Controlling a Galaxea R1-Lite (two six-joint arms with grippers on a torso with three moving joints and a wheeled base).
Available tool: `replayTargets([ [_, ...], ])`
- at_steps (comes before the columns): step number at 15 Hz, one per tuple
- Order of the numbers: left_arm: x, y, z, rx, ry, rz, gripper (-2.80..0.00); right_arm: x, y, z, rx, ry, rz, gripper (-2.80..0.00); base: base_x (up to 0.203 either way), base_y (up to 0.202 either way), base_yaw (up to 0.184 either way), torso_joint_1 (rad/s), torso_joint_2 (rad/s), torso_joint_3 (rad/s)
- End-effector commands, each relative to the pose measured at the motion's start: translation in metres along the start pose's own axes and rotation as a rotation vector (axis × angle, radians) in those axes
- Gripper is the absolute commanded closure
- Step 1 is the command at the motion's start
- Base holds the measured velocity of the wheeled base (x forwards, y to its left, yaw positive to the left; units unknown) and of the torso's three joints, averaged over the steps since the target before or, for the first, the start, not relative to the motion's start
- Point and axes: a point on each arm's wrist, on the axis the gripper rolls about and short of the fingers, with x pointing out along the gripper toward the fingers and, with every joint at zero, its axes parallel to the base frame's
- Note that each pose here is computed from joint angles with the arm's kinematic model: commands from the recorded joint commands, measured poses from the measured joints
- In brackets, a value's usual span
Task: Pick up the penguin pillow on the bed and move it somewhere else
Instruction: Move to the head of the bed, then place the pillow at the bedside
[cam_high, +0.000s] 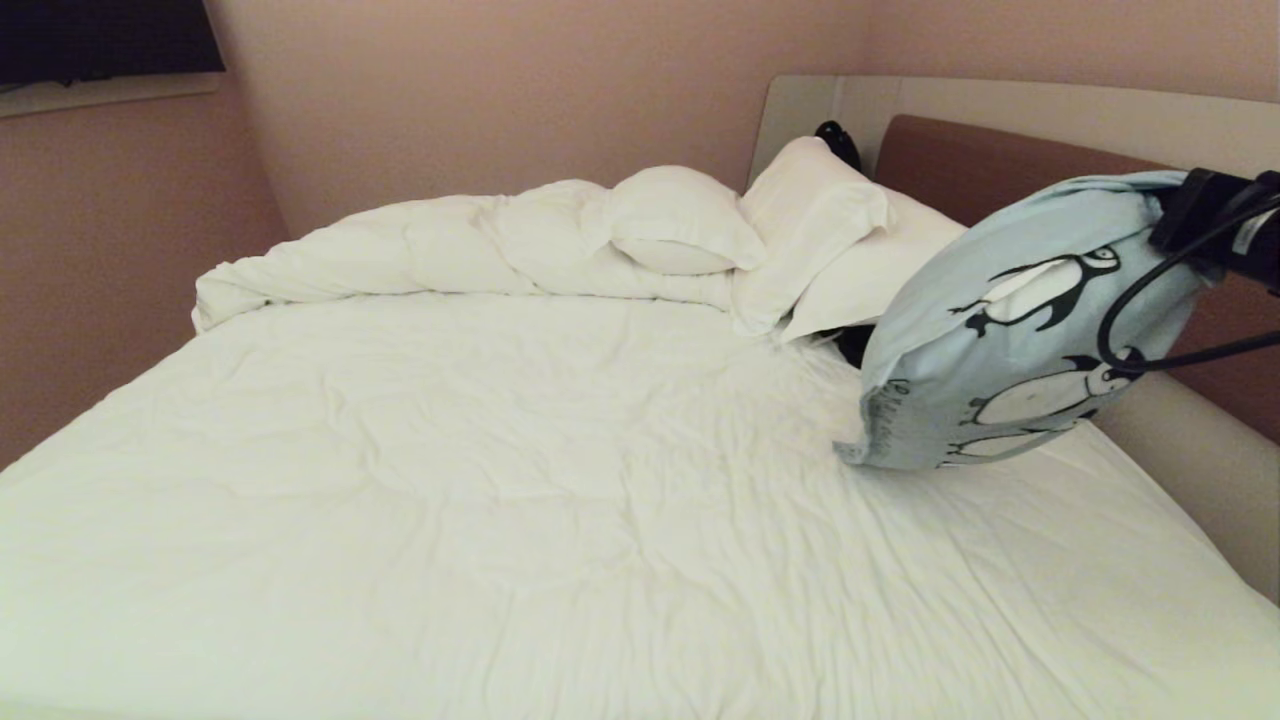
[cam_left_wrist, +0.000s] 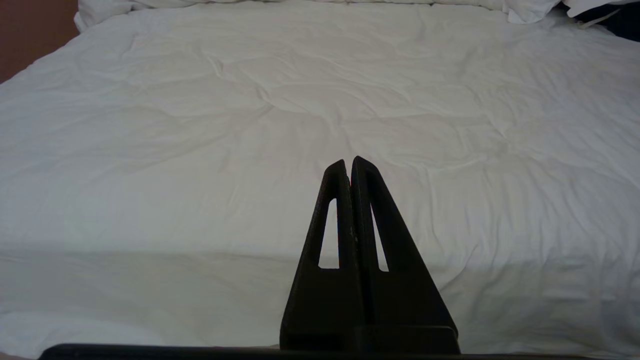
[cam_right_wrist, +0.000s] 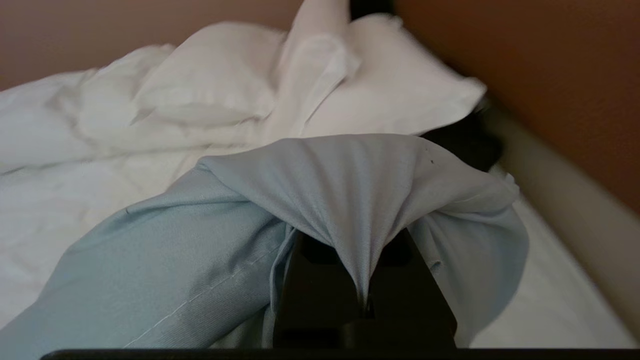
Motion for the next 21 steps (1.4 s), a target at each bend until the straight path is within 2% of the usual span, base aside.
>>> replayTargets([
  [1, 0.000, 0.000, 0.000, 0.000, -0.001, 0.000, 0.00, 0.004, -0.013, 0.004, -0.015, -0.038, -0.004, 0.00, 0.000, 0.000, 0.000, 0.000, 0.00, 0.000],
  [7, 0.000, 0.000, 0.000, 0.000, -0.001, 0.000, 0.00, 0.006, -0.025, 0.028, -0.036, -0.112, 0.066, 0.00, 0.000, 0.000, 0.000, 0.000, 0.00, 0.000],
  [11, 0.000, 0.000, 0.000, 0.000, -0.001, 0.000, 0.00, 0.032, -0.031, 0.024, -0.040, -0.105, 0.084, 0.00, 0.000, 0.000, 0.000, 0.000, 0.00, 0.000],
  [19, 0.000, 0.000, 0.000, 0.000, -0.001, 0.000, 0.00, 0.093, -0.096, -0.001, -0.072, -0.115, -0.013, 0.00, 0.000, 0.000, 0.000, 0.000, 0.00, 0.000],
  [21, 0.000, 0.000, 0.000, 0.000, -0.001, 0.000, 0.00, 0.104, -0.106, -0.002, -0.076, -0.127, -0.026, 0.00, 0.000, 0.000, 0.000, 0.000, 0.00, 0.000],
])
